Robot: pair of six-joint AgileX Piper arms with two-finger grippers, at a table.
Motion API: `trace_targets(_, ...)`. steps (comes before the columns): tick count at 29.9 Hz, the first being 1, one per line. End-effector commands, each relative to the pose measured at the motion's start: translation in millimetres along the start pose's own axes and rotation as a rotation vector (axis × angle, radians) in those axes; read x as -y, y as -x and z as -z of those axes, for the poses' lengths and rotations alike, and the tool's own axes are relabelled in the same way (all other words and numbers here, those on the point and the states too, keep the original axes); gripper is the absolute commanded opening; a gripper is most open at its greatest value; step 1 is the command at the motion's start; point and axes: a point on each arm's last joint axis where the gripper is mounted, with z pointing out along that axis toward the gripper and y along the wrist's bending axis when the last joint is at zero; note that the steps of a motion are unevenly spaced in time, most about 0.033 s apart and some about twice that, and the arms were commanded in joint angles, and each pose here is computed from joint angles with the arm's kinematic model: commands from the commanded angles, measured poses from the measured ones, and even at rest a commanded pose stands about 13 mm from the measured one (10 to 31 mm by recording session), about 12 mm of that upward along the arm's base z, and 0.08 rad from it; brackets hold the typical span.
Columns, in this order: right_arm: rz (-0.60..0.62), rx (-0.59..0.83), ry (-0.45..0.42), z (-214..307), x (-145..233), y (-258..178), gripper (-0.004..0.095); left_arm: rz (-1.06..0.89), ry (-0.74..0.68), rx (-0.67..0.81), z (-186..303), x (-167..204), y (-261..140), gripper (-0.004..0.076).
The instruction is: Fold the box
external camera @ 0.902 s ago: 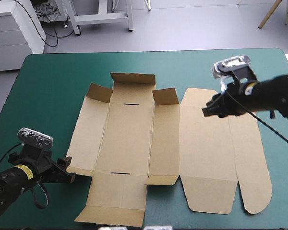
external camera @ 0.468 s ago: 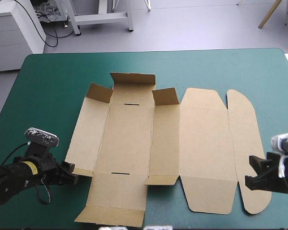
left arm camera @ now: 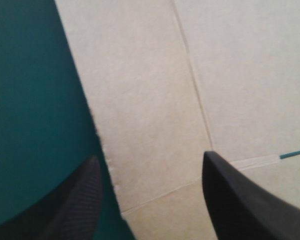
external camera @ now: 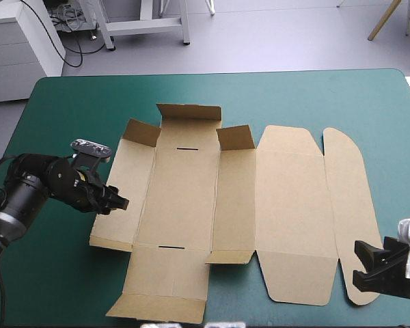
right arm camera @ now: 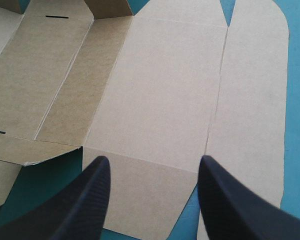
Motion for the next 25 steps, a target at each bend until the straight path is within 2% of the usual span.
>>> trace_targets(1, 0.028, 0.069, 0.004, -4, -2, 16, 0.0523, 0.105, -0.021, -0.006, 7, -26, 1, 0.0419)
trace_targets(4, 0.051, 0.07, 0.024, -10, -4, 21, 0.0527, 0.239, -0.065, -0.044, 6, -56, -14, 0.0419)
trace_targets(9, 0.096, 0.044, 0.041, -18, -6, 26, 0.0528, 0.43, -0.265, -0.037, -14, -90, -47, 0.0419)
trace_targets(12, 0.113, 0.029, 0.044, -22, -7, 27, 0.0528, 0.547, -0.337, 0.029, -28, -100, -58, 0.0419)
trace_targets(18, 0.117, 0.019, 0.067, -25, -9, 28, 0.0527, 0.542, -0.468, 0.125, -31, -97, -50, 0.0419)
trace_targets(25, 0.121, 0.014, 0.066, -25, -9, 28, 0.0528, 0.572, -0.502, 0.06, -52, -106, -50, 0.0419)
